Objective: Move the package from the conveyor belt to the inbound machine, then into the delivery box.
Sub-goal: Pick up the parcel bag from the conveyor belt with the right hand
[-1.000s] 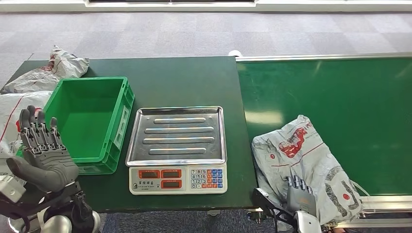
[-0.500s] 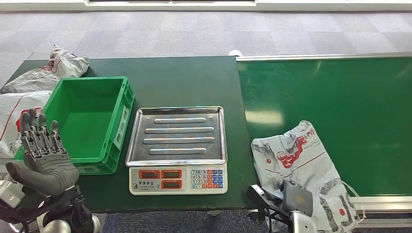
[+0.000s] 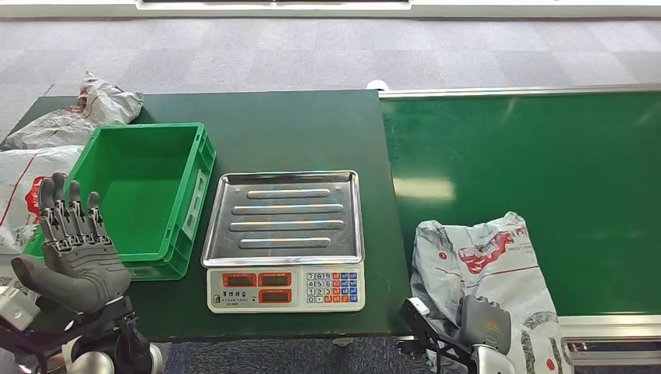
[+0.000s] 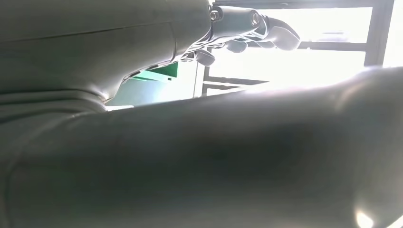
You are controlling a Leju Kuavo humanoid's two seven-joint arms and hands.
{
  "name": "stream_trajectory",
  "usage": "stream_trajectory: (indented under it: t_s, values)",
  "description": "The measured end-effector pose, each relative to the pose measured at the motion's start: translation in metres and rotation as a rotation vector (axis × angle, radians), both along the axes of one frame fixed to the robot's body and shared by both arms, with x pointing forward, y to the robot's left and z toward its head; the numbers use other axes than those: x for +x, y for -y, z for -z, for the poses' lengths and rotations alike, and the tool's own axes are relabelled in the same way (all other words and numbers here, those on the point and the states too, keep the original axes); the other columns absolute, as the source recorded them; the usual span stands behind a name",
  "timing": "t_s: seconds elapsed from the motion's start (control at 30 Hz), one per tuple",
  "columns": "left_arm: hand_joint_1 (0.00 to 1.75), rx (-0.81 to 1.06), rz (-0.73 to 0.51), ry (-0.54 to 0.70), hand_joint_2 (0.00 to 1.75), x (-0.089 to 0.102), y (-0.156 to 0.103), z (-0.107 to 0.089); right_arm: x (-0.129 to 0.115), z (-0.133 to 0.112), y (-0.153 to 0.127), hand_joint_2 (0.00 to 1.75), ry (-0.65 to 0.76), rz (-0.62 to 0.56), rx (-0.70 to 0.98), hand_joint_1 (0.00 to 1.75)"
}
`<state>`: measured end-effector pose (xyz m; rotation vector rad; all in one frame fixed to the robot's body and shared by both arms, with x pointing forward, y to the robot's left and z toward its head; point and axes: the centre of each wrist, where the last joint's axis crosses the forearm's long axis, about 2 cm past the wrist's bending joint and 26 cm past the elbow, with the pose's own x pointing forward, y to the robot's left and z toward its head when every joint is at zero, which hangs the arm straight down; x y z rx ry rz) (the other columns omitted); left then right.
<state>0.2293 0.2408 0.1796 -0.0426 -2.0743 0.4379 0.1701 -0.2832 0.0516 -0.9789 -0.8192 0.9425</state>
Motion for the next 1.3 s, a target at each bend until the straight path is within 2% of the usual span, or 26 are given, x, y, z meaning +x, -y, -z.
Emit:
stream_trajectory:
  t_s: [0.4,0.53,0.63,0.77,0.93,1.17,1.3]
  values:
    - [0.00,-0.008,0.004,0.001,0.00,0.000,0.001,0.000,-0.002,-0.005,0.002,1.75,0.030,0.015,-0.001,1.75]
    - [0.00,-0.009,0.010,0.006,0.00,-0.001,0.002,0.000,0.003,-0.015,0.008,1.75,0.135,0.031,-0.055,1.75]
    - [0.00,-0.015,0.008,0.010,0.00,-0.002,0.003,0.001,0.017,-0.035,0.021,1.75,0.271,0.054,-0.136,1.75]
    - [0.00,-0.029,0.011,0.018,0.00,-0.004,0.004,0.002,0.044,-0.069,0.053,1.75,0.460,0.068,-0.269,1.75]
    - [0.00,-0.048,0.014,0.031,0.00,-0.004,0.004,0.004,0.072,-0.104,0.090,1.75,0.648,0.026,-0.383,1.75]
    - [0.00,-0.059,0.006,0.038,0.00,-0.003,0.003,0.005,0.106,-0.137,0.097,1.75,0.782,-0.011,-0.486,1.75]
    - [0.00,-0.067,0.005,0.044,0.00,-0.002,0.003,0.006,0.139,-0.160,0.098,1.75,0.850,-0.065,-0.524,1.75]
